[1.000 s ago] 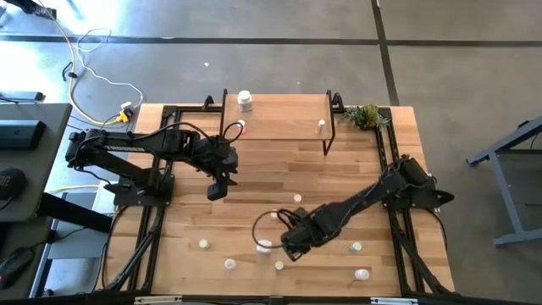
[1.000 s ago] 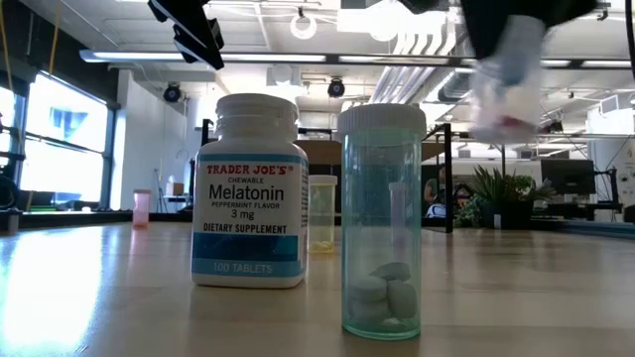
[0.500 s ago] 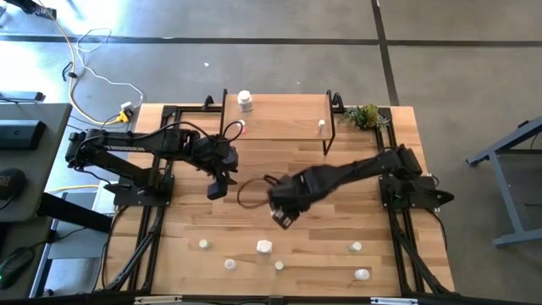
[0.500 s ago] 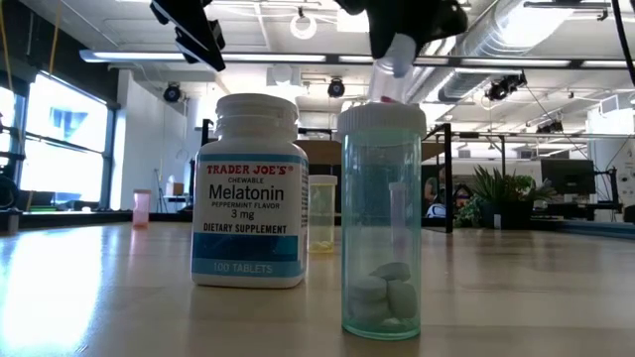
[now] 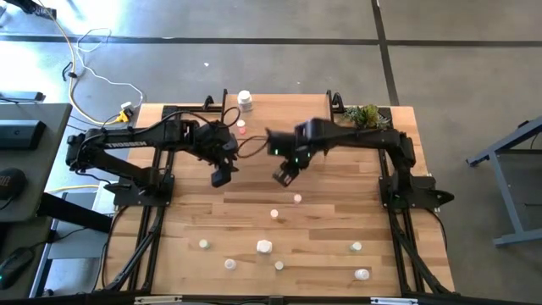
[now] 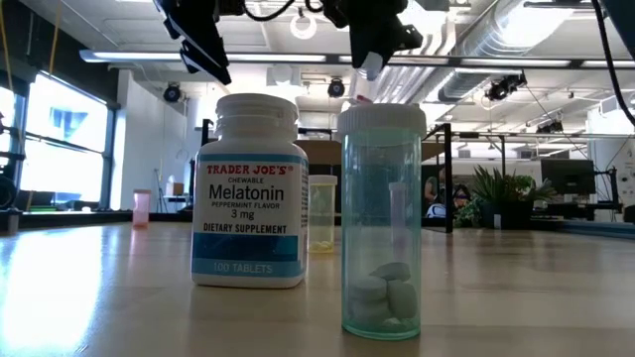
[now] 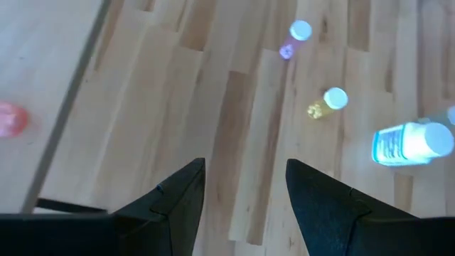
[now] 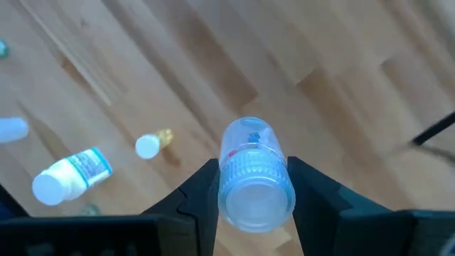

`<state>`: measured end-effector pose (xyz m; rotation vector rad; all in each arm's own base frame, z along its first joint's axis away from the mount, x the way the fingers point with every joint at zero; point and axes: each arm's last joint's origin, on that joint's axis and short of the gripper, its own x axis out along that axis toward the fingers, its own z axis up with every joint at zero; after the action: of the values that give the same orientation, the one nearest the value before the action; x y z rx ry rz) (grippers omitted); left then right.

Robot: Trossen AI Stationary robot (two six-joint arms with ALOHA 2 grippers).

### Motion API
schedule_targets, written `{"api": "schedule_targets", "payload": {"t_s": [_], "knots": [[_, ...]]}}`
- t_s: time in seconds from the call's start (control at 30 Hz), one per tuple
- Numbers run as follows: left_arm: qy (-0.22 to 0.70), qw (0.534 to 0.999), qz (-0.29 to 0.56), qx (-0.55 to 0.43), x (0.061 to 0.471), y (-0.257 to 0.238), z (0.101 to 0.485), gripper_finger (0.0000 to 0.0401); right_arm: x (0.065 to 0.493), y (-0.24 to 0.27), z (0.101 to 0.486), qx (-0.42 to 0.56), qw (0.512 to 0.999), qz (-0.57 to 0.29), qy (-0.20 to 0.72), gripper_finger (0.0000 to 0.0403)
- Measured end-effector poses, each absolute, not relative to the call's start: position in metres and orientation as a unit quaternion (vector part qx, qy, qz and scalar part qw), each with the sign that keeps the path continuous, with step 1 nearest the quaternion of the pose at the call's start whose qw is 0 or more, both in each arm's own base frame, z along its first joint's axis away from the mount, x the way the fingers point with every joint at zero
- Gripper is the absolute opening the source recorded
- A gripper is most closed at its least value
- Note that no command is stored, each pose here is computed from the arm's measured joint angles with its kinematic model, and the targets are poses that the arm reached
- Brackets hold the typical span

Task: Pick and place medicine bottles onto shelf by color
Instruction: Put the middle transparent pill bottle on the shelf

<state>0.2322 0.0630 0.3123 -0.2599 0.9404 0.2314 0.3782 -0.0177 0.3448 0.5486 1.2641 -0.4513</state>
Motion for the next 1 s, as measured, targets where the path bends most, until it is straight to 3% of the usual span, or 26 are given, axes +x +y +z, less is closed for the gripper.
{"api": "schedule_targets", "payload": {"t_s": [0.53,1.0], "knots": [[0.444,0.871,0.152,-0.146,0.225,0.085,0.312,0.0186,0.341,-0.14,0.399,0.207,0.802,-0.232,0.51,0.0126],[0.438,0.871,0.163,-0.15,0.224,0.091,0.313,0.0186,0.291,-0.22,0.399,0.235,0.768,-0.306,0.512,0.0126]]}}
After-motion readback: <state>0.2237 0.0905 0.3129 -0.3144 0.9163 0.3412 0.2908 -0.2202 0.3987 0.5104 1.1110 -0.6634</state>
